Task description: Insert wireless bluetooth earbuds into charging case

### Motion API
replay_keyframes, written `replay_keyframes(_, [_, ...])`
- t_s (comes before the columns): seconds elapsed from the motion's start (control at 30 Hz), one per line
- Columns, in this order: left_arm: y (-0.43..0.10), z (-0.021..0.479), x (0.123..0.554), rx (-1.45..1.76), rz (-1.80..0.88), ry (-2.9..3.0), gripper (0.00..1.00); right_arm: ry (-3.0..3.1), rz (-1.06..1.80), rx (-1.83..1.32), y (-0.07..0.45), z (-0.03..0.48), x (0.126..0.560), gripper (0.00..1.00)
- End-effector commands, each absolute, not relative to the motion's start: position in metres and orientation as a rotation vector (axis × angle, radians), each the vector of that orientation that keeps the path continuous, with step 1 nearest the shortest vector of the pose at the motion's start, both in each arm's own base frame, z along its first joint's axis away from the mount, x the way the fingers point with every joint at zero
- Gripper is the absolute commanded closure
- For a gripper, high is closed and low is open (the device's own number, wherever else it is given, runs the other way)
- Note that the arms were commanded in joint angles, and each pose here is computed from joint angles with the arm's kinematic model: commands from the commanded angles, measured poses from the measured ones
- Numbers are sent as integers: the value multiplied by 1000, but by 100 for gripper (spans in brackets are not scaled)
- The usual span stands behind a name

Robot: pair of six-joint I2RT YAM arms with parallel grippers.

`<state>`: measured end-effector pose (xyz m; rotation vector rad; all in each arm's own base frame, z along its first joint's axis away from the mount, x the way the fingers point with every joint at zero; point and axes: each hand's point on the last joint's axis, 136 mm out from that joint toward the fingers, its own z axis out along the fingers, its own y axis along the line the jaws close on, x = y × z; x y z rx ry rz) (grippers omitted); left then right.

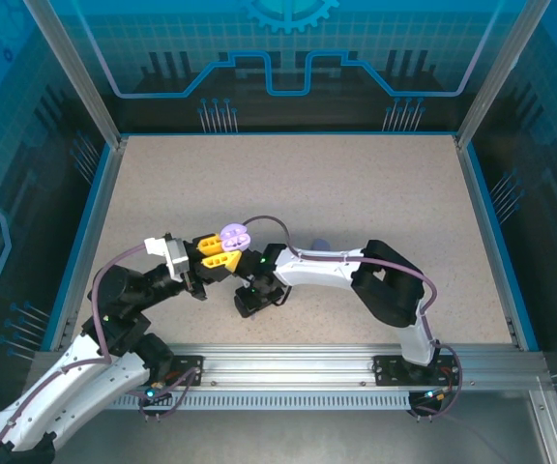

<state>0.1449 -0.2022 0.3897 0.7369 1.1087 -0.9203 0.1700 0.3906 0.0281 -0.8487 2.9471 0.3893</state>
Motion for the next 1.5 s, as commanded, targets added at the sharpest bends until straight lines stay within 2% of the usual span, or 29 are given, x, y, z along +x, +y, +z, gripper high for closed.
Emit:
replay_keyframes(0.0, [-198, 405, 138, 733, -915, 1065, 100, 2973, 344, -872, 392, 25, 164, 53])
replay_keyframes(0.83, [-198, 401, 141, 720, -910, 1083, 100, 2986, 155, -996, 373, 17, 155, 63])
replay_keyframes(1.47, [-197, 403, 138, 724, -916, 1074, 100, 2947, 242, -1019, 396, 29, 161, 61])
